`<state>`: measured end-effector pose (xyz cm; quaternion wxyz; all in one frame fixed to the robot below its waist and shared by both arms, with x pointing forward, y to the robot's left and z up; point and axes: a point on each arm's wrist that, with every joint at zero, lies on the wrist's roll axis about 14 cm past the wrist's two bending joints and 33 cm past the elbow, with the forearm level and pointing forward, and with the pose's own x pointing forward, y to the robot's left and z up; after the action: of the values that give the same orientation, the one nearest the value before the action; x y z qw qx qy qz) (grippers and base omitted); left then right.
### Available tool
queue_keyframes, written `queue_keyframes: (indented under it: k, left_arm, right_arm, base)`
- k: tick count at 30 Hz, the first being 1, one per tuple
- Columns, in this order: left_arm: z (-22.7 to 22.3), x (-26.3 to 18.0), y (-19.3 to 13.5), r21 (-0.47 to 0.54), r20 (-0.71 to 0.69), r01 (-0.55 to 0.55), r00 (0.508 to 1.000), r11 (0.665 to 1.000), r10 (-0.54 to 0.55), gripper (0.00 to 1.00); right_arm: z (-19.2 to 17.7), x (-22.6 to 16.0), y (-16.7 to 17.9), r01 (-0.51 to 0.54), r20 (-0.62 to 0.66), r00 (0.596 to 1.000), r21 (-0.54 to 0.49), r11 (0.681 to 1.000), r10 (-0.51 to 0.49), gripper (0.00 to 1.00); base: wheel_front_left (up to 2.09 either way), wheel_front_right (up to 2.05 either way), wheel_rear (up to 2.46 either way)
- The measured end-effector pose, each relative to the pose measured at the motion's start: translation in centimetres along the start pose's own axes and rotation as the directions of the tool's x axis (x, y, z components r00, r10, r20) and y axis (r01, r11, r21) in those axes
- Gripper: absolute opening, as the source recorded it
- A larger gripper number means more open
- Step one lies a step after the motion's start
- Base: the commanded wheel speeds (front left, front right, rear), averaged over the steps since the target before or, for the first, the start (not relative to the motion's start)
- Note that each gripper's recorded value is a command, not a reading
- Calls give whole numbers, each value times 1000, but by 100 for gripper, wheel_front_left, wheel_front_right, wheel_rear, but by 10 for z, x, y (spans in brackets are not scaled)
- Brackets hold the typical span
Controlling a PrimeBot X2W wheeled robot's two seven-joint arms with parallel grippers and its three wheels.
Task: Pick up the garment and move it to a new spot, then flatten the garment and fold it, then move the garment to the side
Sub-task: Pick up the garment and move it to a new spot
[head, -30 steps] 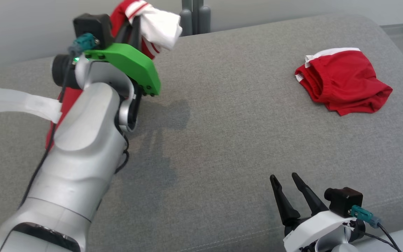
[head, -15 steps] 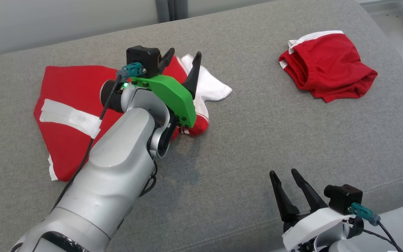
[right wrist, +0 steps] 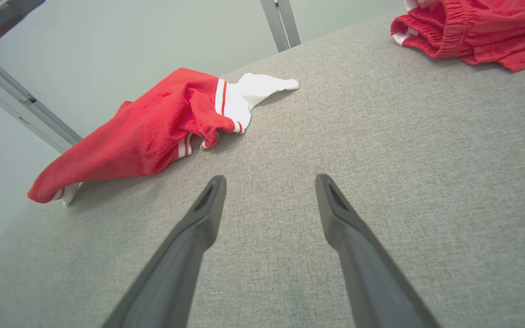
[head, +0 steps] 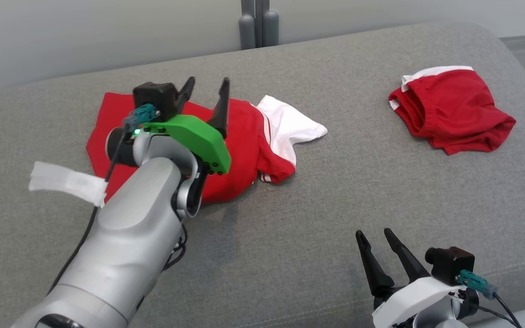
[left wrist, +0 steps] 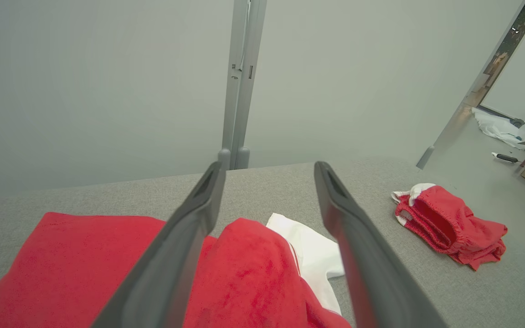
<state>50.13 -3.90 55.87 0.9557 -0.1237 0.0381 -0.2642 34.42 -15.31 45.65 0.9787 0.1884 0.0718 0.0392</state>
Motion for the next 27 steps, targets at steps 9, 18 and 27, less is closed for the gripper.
queue_keyframes:
  k: [9, 18, 27]
  left_arm:
    - [69, -52, 50, -71, 256, -128, 956, 989, 142, 100]
    - [69, -120, 89, -202, 344, -232, 893, 952, 291, 100]
    - [28, -177, 109, -213, 301, -317, 879, 924, 371, 100]
  right_arm:
    - [2, -7, 14, -46, 0, 999, -11, 999, 46, 100]
    - [8, -6, 32, -104, 7, 995, -24, 994, 104, 100]
    - [10, -4, 44, -142, 5, 990, -34, 989, 142, 100]
  base:
    - [0, 0, 0]
    - [0, 0, 0]
    - [0, 0, 0]
